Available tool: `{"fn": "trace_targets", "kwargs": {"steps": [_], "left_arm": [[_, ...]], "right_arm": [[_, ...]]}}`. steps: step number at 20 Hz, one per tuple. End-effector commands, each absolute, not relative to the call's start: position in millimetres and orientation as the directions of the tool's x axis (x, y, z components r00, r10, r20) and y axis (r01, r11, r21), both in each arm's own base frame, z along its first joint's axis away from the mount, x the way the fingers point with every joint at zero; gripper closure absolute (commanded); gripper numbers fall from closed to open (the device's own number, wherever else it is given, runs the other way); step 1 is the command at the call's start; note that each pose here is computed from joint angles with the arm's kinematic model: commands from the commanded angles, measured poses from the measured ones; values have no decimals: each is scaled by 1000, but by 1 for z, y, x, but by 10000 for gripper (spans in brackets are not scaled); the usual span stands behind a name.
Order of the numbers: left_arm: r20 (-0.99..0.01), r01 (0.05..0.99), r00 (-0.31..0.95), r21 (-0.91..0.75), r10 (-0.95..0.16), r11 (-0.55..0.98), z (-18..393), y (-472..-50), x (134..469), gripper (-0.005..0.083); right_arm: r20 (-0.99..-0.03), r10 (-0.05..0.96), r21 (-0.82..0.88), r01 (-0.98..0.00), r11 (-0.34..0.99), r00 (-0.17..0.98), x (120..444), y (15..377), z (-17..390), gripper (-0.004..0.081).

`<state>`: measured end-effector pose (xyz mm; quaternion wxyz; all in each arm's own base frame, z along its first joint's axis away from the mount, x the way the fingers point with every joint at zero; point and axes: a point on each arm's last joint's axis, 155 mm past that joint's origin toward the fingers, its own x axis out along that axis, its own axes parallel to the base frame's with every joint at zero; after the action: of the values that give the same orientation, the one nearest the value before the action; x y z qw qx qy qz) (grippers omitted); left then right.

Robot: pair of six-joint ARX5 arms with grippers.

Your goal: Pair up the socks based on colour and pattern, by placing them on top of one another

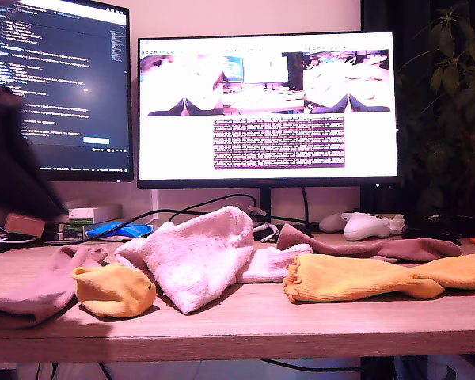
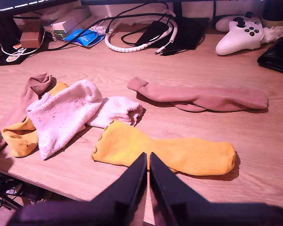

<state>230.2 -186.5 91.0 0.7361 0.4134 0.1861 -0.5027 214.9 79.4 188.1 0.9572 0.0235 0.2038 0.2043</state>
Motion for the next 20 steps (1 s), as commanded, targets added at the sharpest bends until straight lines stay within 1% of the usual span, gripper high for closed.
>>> {"fn": "trace_targets", "kwargs": {"steps": [1,2,3,8,16,17,18,19,20], "left_arm": [[-686,890,427,433,-589,141,89,-191,238,477],[-684,888,429,438,-590,138,86,-194,243,435],[-684,886,432,443,-588,136,83,-195,247,427],[-694,888,423,444,-582,117,62,-203,263,427],[-749,916,381,387,-542,110,25,-203,270,441],[-762,921,371,373,-531,108,19,-201,268,484],[-772,925,363,363,-522,107,15,-200,267,582],[-776,925,367,365,-514,109,15,-198,267,712],[-773,918,382,378,-507,115,17,-197,270,807]], "right_arm": [[-393,403,134,-382,914,826,216,80,181,781],[-393,403,134,-382,914,826,216,80,181,781],[-393,403,134,-382,914,826,216,80,181,781],[-393,403,134,-382,914,826,216,80,181,781],[-393,406,136,-385,913,825,216,81,181,781],[-392,413,139,-391,910,822,215,82,181,781],[-389,427,145,-403,903,816,214,84,182,781],[-384,444,151,-419,895,810,213,88,183,781],[-377,461,157,-435,886,803,212,91,184,781]]}}
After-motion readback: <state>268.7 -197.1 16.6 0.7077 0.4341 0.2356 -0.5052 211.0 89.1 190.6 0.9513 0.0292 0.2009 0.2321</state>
